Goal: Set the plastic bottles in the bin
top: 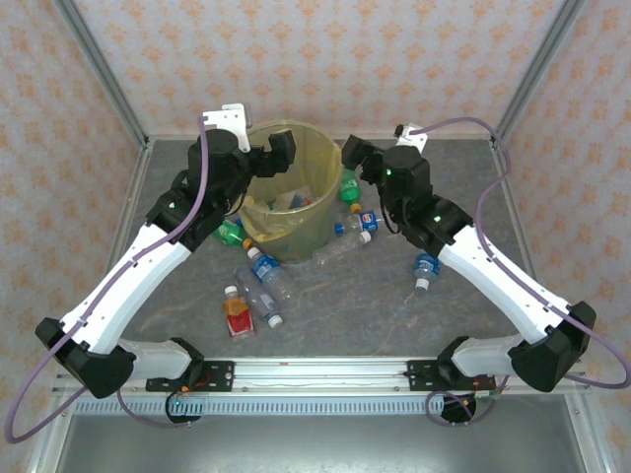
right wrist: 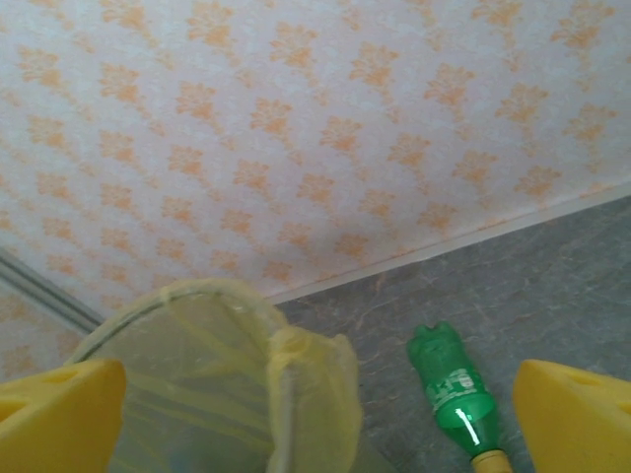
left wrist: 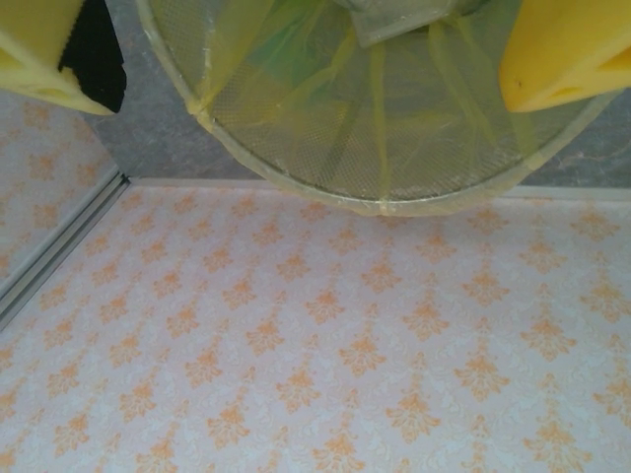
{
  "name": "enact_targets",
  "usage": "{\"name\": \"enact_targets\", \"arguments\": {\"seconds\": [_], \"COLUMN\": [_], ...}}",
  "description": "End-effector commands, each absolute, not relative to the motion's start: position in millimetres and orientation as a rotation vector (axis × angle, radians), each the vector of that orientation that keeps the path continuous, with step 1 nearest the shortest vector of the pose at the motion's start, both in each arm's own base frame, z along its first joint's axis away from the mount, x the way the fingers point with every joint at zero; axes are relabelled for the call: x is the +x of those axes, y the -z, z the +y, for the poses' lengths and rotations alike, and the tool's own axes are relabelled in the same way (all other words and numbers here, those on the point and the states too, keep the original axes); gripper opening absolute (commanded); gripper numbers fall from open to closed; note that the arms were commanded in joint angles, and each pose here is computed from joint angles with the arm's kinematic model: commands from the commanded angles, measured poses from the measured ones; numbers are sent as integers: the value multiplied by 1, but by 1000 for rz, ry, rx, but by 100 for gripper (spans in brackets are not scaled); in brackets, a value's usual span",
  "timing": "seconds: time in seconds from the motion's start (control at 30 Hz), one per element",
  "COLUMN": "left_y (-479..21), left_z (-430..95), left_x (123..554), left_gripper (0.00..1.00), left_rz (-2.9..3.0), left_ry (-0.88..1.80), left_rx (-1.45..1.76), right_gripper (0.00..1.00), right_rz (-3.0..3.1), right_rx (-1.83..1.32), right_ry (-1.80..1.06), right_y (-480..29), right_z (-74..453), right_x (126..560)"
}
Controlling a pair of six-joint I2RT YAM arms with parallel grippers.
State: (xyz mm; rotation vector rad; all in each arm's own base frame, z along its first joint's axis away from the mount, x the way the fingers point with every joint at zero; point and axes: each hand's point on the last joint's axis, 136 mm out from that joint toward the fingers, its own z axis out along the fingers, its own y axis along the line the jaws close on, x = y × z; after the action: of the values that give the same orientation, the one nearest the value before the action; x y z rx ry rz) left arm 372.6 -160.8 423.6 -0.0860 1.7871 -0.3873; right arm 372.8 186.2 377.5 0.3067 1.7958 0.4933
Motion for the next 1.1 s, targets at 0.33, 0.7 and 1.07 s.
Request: {"name": "enact_targets", "arguments": {"seconds": [0.33, 0.7, 1.07], "left_y": [-449, -444, -441], "left_z": [-147, -144, -124], "left_x": [344, 329, 311], "left_gripper": [99, 99, 99], "left_rz": [1734, 1767, 1767], "left_ry": [431, 471, 434], "left_rx": [-109, -114, -159], "right_gripper": [96, 81, 77], "right_rz": [2040, 2295, 2488], "right_rx": [374, 370, 347], "right_ry": [-595, -547, -530], "right_y": [-300, -211, -126], "right_z": [162, 171, 193], "right_x": [437, 496, 536]}}
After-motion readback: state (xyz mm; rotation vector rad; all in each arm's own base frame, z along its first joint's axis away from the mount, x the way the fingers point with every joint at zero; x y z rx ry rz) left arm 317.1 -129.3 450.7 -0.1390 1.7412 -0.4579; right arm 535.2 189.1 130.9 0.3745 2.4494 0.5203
